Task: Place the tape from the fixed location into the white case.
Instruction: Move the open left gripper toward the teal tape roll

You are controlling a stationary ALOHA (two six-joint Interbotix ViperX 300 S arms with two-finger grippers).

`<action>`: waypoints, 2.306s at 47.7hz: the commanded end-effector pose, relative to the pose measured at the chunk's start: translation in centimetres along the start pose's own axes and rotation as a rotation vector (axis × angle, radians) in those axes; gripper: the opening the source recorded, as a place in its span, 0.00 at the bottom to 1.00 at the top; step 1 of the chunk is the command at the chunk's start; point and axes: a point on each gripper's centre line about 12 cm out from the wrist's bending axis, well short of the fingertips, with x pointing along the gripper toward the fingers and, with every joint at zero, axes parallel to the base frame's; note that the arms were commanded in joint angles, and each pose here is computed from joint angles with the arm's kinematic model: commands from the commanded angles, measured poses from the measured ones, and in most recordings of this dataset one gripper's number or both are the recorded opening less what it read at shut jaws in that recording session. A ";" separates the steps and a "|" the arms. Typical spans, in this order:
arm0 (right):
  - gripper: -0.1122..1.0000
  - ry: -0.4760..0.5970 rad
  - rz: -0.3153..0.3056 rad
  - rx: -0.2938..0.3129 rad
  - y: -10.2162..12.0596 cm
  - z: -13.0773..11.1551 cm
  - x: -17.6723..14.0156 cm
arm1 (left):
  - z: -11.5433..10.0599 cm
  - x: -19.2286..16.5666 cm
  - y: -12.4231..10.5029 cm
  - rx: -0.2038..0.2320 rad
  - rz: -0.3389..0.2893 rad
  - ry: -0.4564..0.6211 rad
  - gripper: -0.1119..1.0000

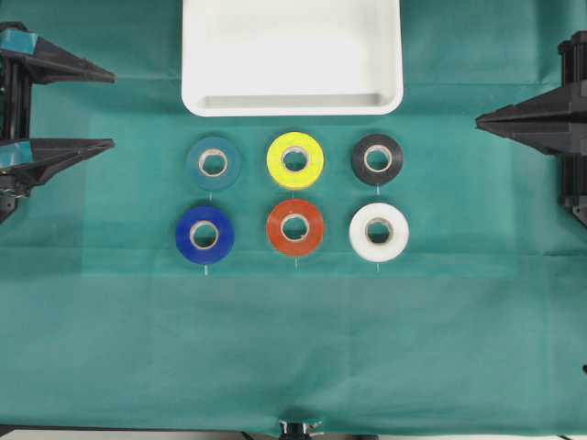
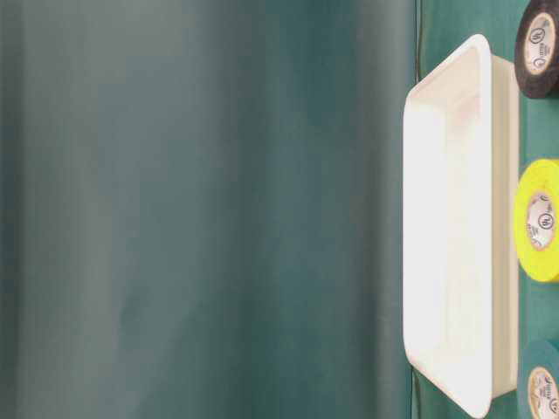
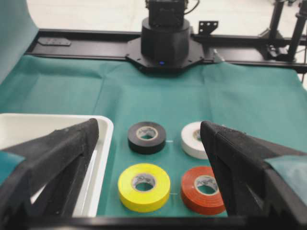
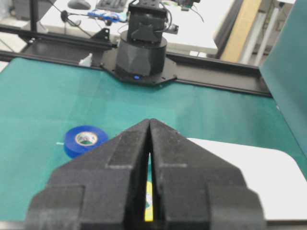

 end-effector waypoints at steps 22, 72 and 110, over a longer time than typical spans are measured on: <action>0.10 -0.029 0.000 -0.002 0.0 1.4 0.4 | 1.3 5.4 0.6 0.006 0.026 0.011 0.98; 0.10 -0.008 0.000 -0.002 0.0 1.1 0.6 | 1.5 11.1 1.3 -0.022 0.045 0.139 0.98; 0.10 0.025 0.000 0.000 0.0 0.8 0.6 | 1.2 12.8 1.2 -0.288 0.153 0.819 0.98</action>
